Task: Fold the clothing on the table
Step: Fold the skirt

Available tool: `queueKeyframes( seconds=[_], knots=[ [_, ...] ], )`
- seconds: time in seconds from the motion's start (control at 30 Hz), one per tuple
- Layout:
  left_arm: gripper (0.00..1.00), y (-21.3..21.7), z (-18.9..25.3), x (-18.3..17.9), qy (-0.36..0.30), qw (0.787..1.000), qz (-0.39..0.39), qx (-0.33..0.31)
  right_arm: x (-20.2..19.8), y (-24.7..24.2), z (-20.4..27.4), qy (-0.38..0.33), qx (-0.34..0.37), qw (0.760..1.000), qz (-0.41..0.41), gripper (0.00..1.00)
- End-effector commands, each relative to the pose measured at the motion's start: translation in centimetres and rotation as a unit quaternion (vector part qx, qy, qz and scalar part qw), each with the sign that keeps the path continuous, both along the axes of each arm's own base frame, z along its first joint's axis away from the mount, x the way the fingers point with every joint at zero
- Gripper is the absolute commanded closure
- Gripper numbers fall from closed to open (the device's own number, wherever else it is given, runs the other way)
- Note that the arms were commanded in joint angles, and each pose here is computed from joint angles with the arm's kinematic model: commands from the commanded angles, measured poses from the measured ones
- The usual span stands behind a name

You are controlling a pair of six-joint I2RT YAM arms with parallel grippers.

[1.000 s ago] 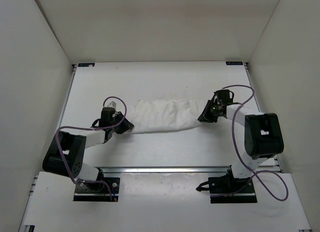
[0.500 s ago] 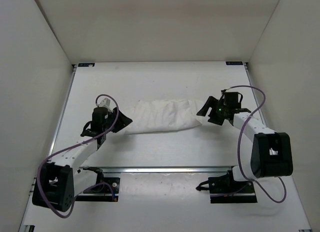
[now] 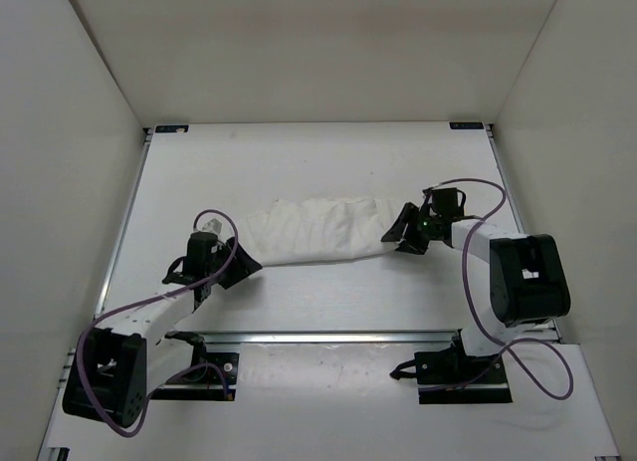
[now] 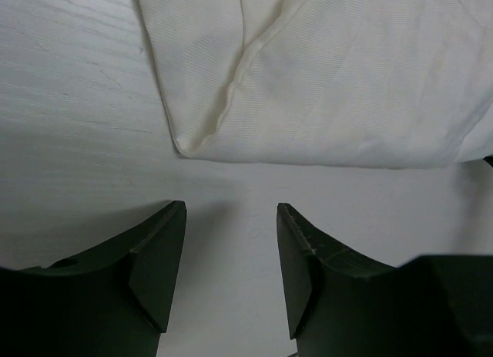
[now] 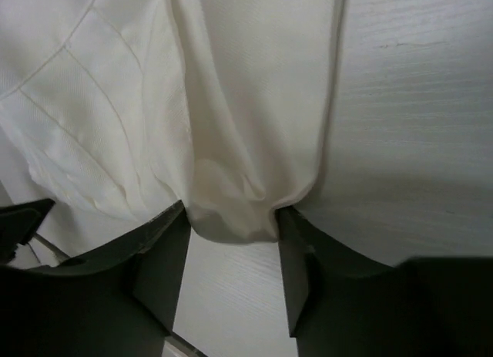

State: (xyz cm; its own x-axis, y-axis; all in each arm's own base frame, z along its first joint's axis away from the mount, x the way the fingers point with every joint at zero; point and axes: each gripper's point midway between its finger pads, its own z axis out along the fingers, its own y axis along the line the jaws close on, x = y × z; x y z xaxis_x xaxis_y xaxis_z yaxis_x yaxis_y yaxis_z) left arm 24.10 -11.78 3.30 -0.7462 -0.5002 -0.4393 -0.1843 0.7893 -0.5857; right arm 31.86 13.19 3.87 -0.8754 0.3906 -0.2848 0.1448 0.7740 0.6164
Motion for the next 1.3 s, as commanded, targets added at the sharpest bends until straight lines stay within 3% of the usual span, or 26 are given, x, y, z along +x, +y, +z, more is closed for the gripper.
queueKeyframes(
  seconds=[0.0, 0.07, 0.1, 0.43, 0.57, 0.63, 0.73, 0.9, 1.03, 1.13, 1.27],
  knots=[
    [0.39, 0.1, -0.5, 0.2, -0.005, 1.000, 0.003, 0.013, 0.2, 0.3, -0.7, 0.002, 0.025, 1.000, -0.011, 0.57],
    [0.37, 0.2, -0.8, 0.3, -0.006, 1.000, 0.007, 0.015, 0.2, 0.3, -0.8, 0.004, 0.033, 0.999, -0.015, 0.92],
    [0.37, 0.4, -0.6, 0.6, -0.011, 1.000, 0.013, 0.017, 0.3, 0.2, -0.8, 0.003, 0.030, 0.999, -0.014, 1.00],
    [0.34, 1.5, -1.4, 2.1, -0.009, 0.996, 0.033, 0.085, 0.5, -0.6, -0.5, -0.004, 0.009, 1.000, -0.016, 0.99],
    [0.37, 1.2, -1.9, 3.0, -0.007, 0.997, 0.040, 0.071, 0.6, -0.7, -0.3, -0.006, 0.006, 1.000, -0.016, 1.00],
    [0.44, 0.1, -2.3, 3.2, 0.001, 0.998, 0.018, 0.065, 0.7, -1.2, -0.3, -0.005, 0.001, 1.000, -0.016, 1.00],
    [1.00, -3.0, -1.8, 4.6, -0.006, 0.998, -0.044, 0.047, 0.8, -2.8, 0.4, 0.003, -0.012, 0.999, -0.030, 1.00],
    [1.00, -7.5, -1.9, 4.0, -0.010, 0.995, -0.097, -0.005, 1.9, -6.3, 3.6, -0.007, -0.065, 0.995, -0.075, 1.00],
    [1.00, -9.7, -1.7, 3.4, -0.018, 0.994, -0.107, -0.024, 3.8, -7.0, 9.3, -0.053, -0.115, 0.991, -0.051, 1.00],
    [1.00, -10.0, -1.8, 3.6, -0.017, 0.994, -0.108, -0.028, 4.9, -3.9, 13.0, -0.094, -0.142, 0.985, 0.008, 1.00],
    [1.00, -10.3, -1.8, 3.7, -0.018, 0.994, -0.107, -0.032, 5.5, 3.5, 17.0, -0.159, -0.113, 0.975, 0.102, 1.00]
  ],
)
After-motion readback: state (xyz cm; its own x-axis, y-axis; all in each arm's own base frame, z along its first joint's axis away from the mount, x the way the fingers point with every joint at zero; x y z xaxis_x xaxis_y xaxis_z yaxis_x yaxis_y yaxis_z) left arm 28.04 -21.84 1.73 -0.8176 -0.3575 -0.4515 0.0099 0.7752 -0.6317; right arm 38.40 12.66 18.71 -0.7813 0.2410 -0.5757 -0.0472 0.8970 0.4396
